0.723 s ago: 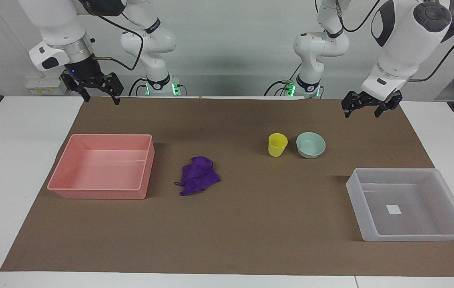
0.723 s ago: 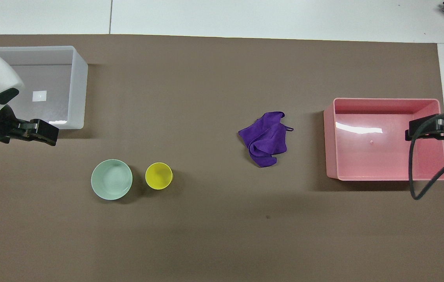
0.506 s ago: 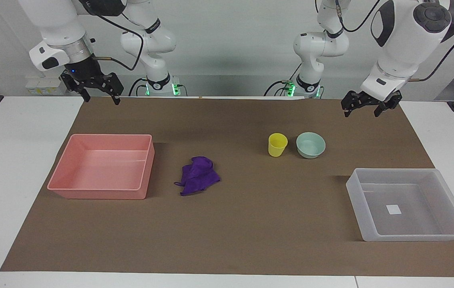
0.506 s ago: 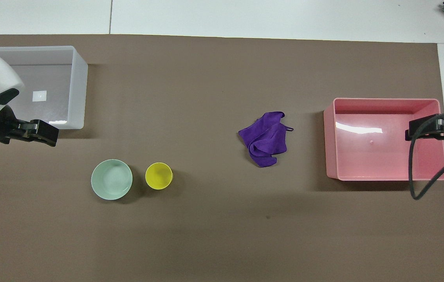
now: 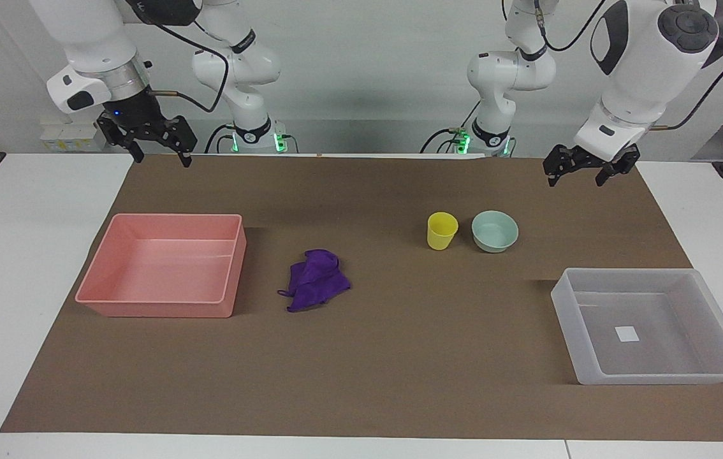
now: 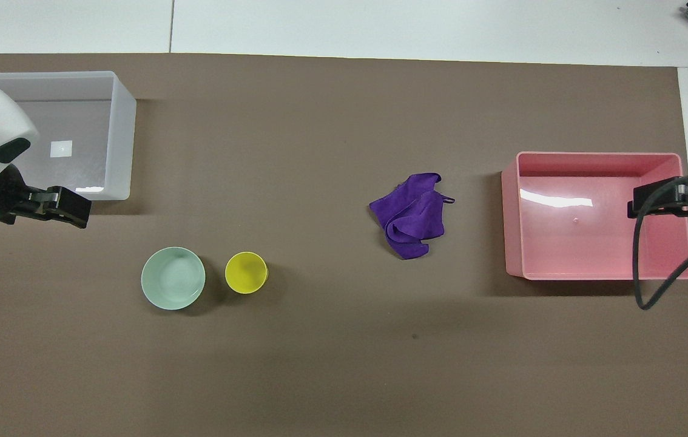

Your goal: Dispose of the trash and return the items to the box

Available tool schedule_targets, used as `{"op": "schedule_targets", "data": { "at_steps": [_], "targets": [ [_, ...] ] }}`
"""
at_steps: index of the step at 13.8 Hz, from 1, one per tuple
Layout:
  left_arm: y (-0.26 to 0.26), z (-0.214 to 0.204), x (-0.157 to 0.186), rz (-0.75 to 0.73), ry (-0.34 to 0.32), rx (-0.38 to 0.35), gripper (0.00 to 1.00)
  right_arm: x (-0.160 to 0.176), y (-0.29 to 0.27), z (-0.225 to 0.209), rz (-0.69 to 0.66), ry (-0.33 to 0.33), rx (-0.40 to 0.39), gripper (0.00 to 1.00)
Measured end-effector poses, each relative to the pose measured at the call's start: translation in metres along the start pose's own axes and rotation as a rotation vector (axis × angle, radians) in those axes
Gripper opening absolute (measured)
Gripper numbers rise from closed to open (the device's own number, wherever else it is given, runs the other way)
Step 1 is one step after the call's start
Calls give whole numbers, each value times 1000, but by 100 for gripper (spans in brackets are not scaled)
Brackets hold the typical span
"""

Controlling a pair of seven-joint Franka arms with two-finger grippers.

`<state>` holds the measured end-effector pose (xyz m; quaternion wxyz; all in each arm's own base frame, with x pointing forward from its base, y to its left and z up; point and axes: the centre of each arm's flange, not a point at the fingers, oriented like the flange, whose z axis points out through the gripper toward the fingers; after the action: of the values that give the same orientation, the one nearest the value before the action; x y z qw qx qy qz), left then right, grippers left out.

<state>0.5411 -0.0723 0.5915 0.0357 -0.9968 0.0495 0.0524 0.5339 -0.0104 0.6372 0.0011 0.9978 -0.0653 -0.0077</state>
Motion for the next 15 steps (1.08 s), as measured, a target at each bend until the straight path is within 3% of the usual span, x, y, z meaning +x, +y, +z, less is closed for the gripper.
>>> {"op": "schedule_targets", "data": {
  "at_steps": [5,9,12,15],
  "targets": [
    [-3,0,3,-5,20,-2,100,1,-4,1,-11,15,-25,100],
    [0,4,8,-7,16,-29,100,10,-45,18,-31,61,-20,100],
    [-1,9,11,-12,11,-54,100,34,-97,67,-65,123,-7,100],
    [-1,11,12,-13,7,-57,100,57,-169,148,-65,166,10,100]
  ]
}}
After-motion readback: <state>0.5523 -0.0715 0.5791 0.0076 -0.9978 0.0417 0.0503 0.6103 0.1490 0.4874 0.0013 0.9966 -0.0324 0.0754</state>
